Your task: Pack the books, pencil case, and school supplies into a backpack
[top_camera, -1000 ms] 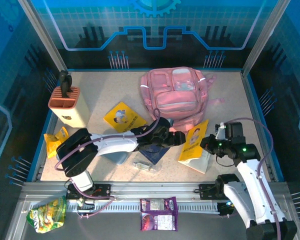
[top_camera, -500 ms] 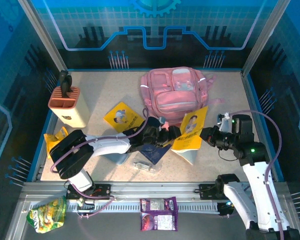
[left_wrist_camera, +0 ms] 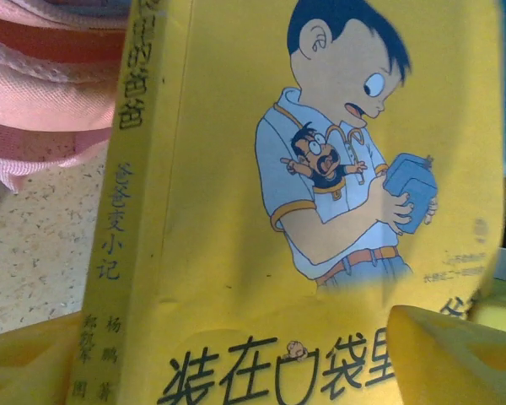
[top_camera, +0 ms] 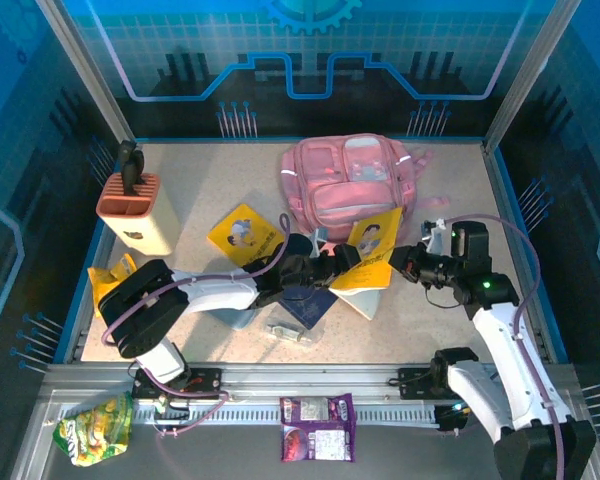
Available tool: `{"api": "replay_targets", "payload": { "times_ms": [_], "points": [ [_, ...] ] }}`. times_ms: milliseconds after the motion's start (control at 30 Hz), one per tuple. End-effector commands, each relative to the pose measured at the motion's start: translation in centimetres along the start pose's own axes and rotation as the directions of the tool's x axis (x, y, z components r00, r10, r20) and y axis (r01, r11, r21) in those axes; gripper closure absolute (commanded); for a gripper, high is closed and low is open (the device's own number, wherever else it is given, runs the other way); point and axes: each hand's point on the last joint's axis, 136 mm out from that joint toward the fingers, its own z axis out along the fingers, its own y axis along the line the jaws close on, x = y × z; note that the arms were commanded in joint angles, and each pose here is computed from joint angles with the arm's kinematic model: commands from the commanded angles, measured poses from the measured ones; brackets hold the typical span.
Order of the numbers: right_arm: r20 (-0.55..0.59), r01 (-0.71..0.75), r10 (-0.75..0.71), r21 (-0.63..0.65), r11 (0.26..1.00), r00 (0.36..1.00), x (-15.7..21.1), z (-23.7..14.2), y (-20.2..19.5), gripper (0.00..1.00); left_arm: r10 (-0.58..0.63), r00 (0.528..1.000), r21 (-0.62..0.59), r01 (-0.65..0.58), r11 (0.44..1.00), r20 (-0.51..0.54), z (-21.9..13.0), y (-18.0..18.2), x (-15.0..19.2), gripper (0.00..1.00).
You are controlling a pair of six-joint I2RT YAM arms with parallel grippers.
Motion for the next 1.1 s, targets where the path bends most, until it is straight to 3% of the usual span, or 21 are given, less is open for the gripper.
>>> {"api": "replay_targets", "payload": {
  "times_ms": [0, 167, 500, 633, 800, 933, 1033, 1067],
  "points": [
    [0.002, 0.066, -0.066, -0.040, 0.997, 0.998, 0.0, 0.1, -0.1, 1.00, 0.015, 0.999, 0.060, -0.017, 0.998, 0.035, -0.6, -1.4, -0.8, 0.27],
    [-0.016, 0.000, 0.000, -0.024, 1.000, 1.000, 0.6, 0.6, -2.8, 1.00, 0.030, 0.999, 0.032, -0.031, 0.999, 0.038, -0.5, -1.0, -1.0, 0.42],
    [-0.016, -0.018, 0.019, 0.055, 0.998, 1.000, 0.8, 0.3, -4.8, 1.00, 0.045, 0.999, 0.024, -0.046, 0.999, 0.029, -0.5, -1.2, -1.0, 0.62],
    [-0.018, -0.036, 0.036, 0.038, 0.999, 0.999, 0.7, 0.4, -4.8, 1.00, 0.045, 0.998, 0.030, -0.046, 0.998, 0.035, -0.7, -1.6, -1.2, 0.81],
    [-0.019, -0.048, 0.048, 0.038, 0.998, 0.999, 1.0, 0.0, -4.6, 0.74, 0.067, 0.998, 0.082, -0.068, 0.994, 0.023, -1.0, -4.0, -1.1, 1.00],
    [0.004, -0.072, 0.072, 0.038, 0.997, 0.997, 1.0, -0.7, -4.8, 0.37, 0.098, 0.994, 0.143, -0.103, 0.984, 0.042, -2.1, -6.8, -1.3, 1.00],
    [0.001, -0.089, 0.089, -0.038, 0.995, 0.996, 0.8, -1.0, -3.5, 0.10, 0.142, 0.987, 0.169, -0.152, 0.974, 0.073, -3.2, -9.0, -1.7, 1.00],
    [-0.003, -0.097, 0.097, -0.045, 0.994, 0.995, 0.9, -1.0, -3.4, 0.05, 0.153, 0.985, 0.176, -0.166, 0.970, 0.083, -3.5, -9.6, -1.8, 1.00]
  ]
}}
